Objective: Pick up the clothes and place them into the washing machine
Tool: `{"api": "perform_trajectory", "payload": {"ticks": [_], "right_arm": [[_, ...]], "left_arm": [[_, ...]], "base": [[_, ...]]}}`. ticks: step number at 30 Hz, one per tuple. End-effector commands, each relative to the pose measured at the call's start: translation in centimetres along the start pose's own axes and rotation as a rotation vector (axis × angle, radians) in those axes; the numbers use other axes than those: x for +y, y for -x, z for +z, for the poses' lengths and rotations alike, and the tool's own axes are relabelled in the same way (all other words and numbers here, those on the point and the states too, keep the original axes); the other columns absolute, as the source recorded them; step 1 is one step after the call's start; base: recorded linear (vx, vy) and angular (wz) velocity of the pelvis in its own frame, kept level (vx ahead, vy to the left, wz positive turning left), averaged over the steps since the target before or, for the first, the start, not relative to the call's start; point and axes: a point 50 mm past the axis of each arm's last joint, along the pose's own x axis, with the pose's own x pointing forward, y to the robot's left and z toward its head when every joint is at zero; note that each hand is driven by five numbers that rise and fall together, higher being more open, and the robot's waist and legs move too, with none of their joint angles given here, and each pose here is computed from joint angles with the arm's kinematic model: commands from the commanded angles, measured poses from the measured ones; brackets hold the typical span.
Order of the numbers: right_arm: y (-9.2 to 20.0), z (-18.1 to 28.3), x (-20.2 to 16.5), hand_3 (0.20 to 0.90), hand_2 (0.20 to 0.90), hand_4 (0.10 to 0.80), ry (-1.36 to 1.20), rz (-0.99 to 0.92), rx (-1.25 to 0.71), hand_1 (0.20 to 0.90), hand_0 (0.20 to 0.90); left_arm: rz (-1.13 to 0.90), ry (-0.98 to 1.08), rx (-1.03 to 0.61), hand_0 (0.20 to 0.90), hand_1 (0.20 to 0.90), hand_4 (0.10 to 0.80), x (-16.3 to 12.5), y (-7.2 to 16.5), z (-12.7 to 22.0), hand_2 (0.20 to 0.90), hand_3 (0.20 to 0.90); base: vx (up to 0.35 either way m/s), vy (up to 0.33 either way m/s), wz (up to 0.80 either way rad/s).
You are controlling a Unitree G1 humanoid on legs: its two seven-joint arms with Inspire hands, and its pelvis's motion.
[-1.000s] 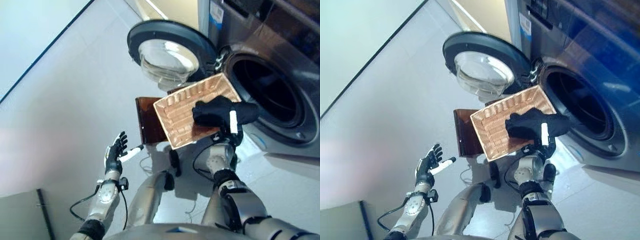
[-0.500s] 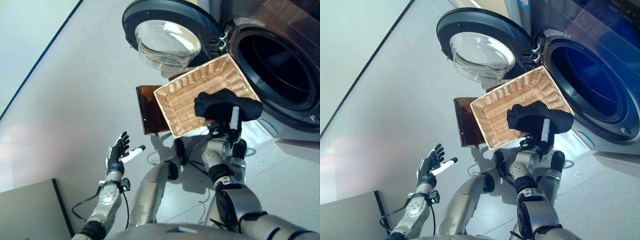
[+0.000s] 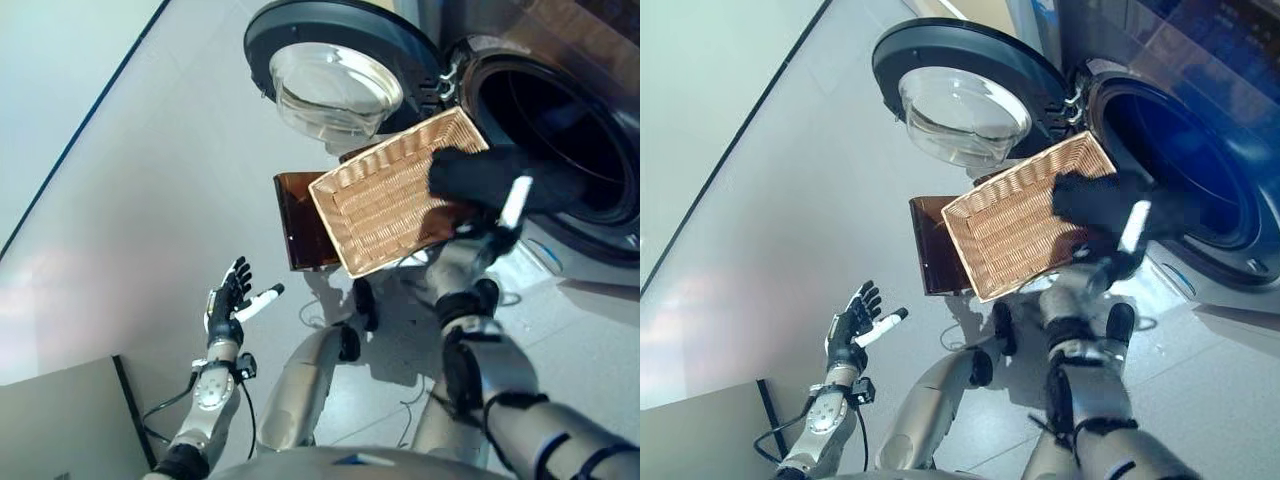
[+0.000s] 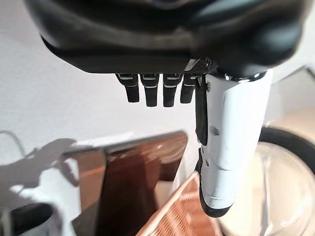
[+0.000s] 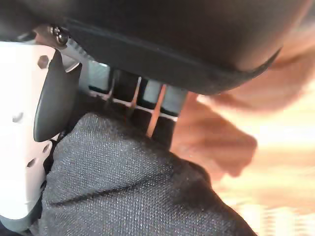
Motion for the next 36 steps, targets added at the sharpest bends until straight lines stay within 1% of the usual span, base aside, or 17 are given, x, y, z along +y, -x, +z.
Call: {"api": "perform_trajectory", "payload": {"ticks": [1,2,3,4,5,8,10,17,24,25,26,27,29,30,31,34,36], "right_arm": [[0.1,7.4,12.3,0.2,0.2,0.3,0.011,0.362,-0.281,0.2,0.2],[0.7,9.5,14.8,0.2,0.2,0.3,-0.018,0.417,-0.347,0.2,0.2],[0.7,9.6,15.0,0.42,0.42,0.457,-0.017,0.418,-0.35,0.42,0.42],[1.2,10.9,16.1,0.763,0.763,0.702,-0.038,0.449,-0.392,0.763,0.763],[1.5,11.6,16.9,0.9,0.9,0.8,-0.037,0.465,-0.422,0.9,0.9],[1.3,13.0,18.0,0.9,0.9,0.8,0.05,0.479,-0.462,0.9,0.9],[1.2,12.1,17.7,0.9,0.9,0.8,0.06,0.471,-0.43,0.9,0.9],[0.6,10.7,15.9,0.9,0.9,0.8,0.095,0.451,-0.395,0.9,0.9],[-0.2,8.4,12.7,0.9,0.9,0.8,0.137,0.381,-0.333,0.9,0.9],[-0.4,8.0,12.0,0.9,0.9,0.8,0.162,0.369,-0.323,0.9,0.9],[-0.5,6.8,10.5,0.9,0.9,0.8,0.189,0.348,-0.288,0.9,0.9],[-0.5,6.8,10.4,0.9,0.9,0.8,0.189,0.347,-0.287,0.9,0.9],[-0.8,4.0,6.2,0.9,0.9,0.8,0.297,0.294,-0.198,0.9,0.9],[-0.6,3.2,5.3,0.9,0.9,0.8,0.309,0.287,-0.168,0.9,0.9],[-0.6,3.2,5.2,0.9,0.9,0.8,0.309,0.287,-0.166,0.9,0.9],[0.3,0.4,1.2,0.9,0.9,0.8,0.353,0.241,-0.062,0.9,0.9],[1.3,-1.2,-0.1,0.9,0.9,0.8,0.373,0.25,-0.006,0.9,0.9]], "left_arm": [[0.082,-0.044,-0.198,0.9,0.9,0.8,3.7,-0.5,3.6,0.9,0.9],[0.08,-0.058,-0.198,0.9,0.9,0.8,3.9,-0.4,3.7,0.9,0.9],[0.078,-0.055,-0.198,0.9,0.9,0.8,3.8,-0.4,3.7,0.9,0.9],[0.093,-0.066,-0.196,0.9,0.9,0.8,4.2,-0.4,3.6,0.9,0.9],[0.098,-0.066,-0.2,0.9,0.9,0.8,4.3,-0.4,3.8,0.9,0.9],[0.116,-0.066,-0.2,0.9,0.9,0.8,4.7,-0.4,3.8,0.9,0.9],[0.112,-0.06,-0.191,0.9,0.9,0.8,4.6,-0.3,3.6,0.9,0.9],[0.119,-0.038,-0.188,0.9,0.9,0.8,4.5,-0.3,3.5,0.9,0.9],[0.104,-0.026,-0.167,0.9,0.9,0.8,4.3,0.0,3.1,0.9,0.9],[0.1,-0.029,-0.166,0.9,0.9,0.8,4.3,-0.1,3.1,0.9,0.9],[0.094,-0.035,-0.16,0.9,0.9,0.8,4.1,-0.1,3.0,0.9,0.9],[0.095,-0.037,-0.159,0.9,0.9,0.8,4.1,-0.1,2.9,0.9,0.9],[0.102,-0.044,-0.133,0.9,0.9,0.8,4.0,-0.4,2.4,0.9,0.9],[0.103,-0.043,-0.12,0.9,0.9,0.8,4.0,-0.3,2.2,0.9,0.9],[0.103,-0.044,-0.119,0.9,0.9,0.8,4.0,-0.3,2.1,0.9,0.9],[0.093,-0.076,-0.053,0.9,0.9,0.8,3.8,0.0,0.7,0.9,0.9],[0.091,-0.091,-0.018,0.9,0.9,0.8,3.8,0.1,0.1,0.9,0.9]], "base": [[0.003,0.008,0.08],[0.003,0.006,0.05],[0.01,0.009,0.05],[-0.096,0.006,0.04],[0.014,0.005,0.04],[-0.019,0.007,0.05],[0.074,0.033,-0.02],[-0.018,0.018,-0.04],[-0.012,0.024,-0.05],[-0.033,-0.005,-0.01],[0.0,0.0,0.0],[-0.034,-0.034,-0.01],[-0.011,-0.041,0.01],[0.008,-0.026,0.05],[0.0,0.0,0.0],[0.028,-0.016,-0.06],[0.029,-0.029,-0.17]]}}
